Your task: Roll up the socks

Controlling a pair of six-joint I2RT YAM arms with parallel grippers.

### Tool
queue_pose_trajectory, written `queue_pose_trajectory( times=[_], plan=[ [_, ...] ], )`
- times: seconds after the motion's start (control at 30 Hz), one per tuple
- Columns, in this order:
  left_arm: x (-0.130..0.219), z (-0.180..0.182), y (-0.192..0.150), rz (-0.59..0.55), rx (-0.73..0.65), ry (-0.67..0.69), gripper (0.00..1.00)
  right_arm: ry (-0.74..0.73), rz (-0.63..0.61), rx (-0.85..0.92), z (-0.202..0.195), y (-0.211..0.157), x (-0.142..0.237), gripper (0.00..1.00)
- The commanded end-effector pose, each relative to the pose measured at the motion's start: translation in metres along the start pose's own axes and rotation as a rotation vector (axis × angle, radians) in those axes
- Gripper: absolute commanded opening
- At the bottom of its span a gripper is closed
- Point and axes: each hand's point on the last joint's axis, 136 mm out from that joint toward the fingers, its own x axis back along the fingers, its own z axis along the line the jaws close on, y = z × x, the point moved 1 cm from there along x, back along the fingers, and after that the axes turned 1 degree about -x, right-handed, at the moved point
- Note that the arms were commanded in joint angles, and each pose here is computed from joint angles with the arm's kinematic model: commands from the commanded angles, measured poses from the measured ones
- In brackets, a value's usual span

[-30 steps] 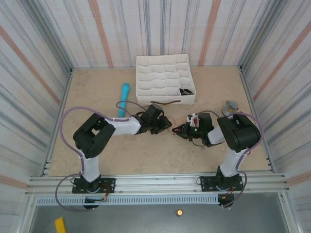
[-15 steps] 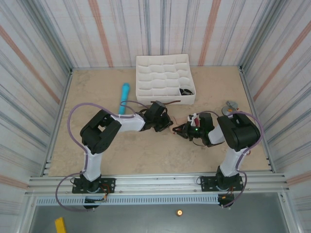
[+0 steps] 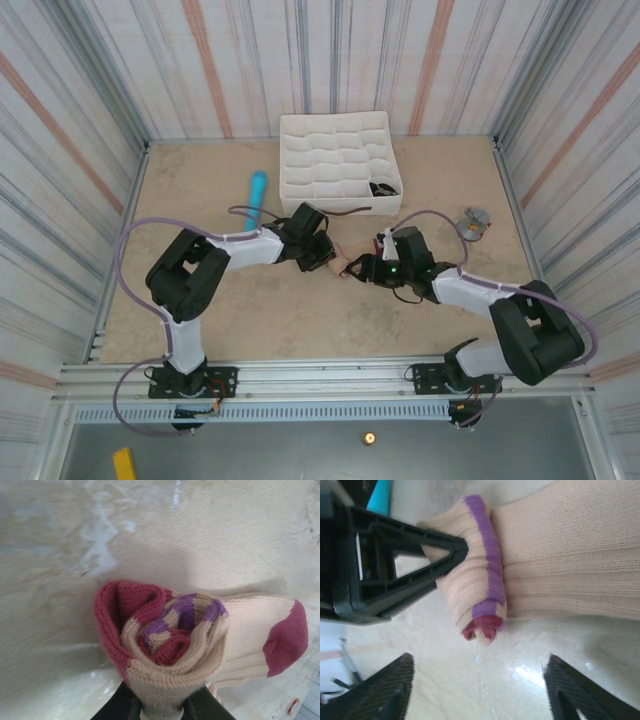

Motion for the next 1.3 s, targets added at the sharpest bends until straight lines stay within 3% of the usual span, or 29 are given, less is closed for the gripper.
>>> queue_pose_trajectory(
  times=[0.0, 0.27, 0.5, 0.97, 1.1, 1.27],
  plan=[
    [0.009, 0.050, -0.023, 0.070, 0.040, 0.168, 0.00, -0.233, -0.013, 0.210, -0.018, -0.012, 0.007, 0.77],
    [0.024, 0.064, -0.032, 0.071, 0.092, 0.181, 0.00, -0.357, -0.155, 0.674, 0.030, -0.013, 0.002, 0.77],
    [0.030, 0.065, -0.033, 0.074, 0.104, 0.185, 0.00, -0.408, -0.196, 0.934, 0.061, -0.022, -0.024, 0.75],
    [0.027, 0.070, -0.037, 0.114, 0.130, 0.177, 0.00, -0.552, -0.246, 1.021, 0.049, -0.031, -0.060, 0.67],
    [0.026, 0.069, -0.038, 0.119, 0.132, 0.172, 0.00, -0.569, -0.238, 1.006, 0.042, -0.034, -0.062, 0.53],
    [0.023, 0.070, -0.041, 0.130, 0.156, 0.163, 0.01, -0.563, -0.231, 0.985, 0.040, -0.037, -0.063, 0.22]
  ],
)
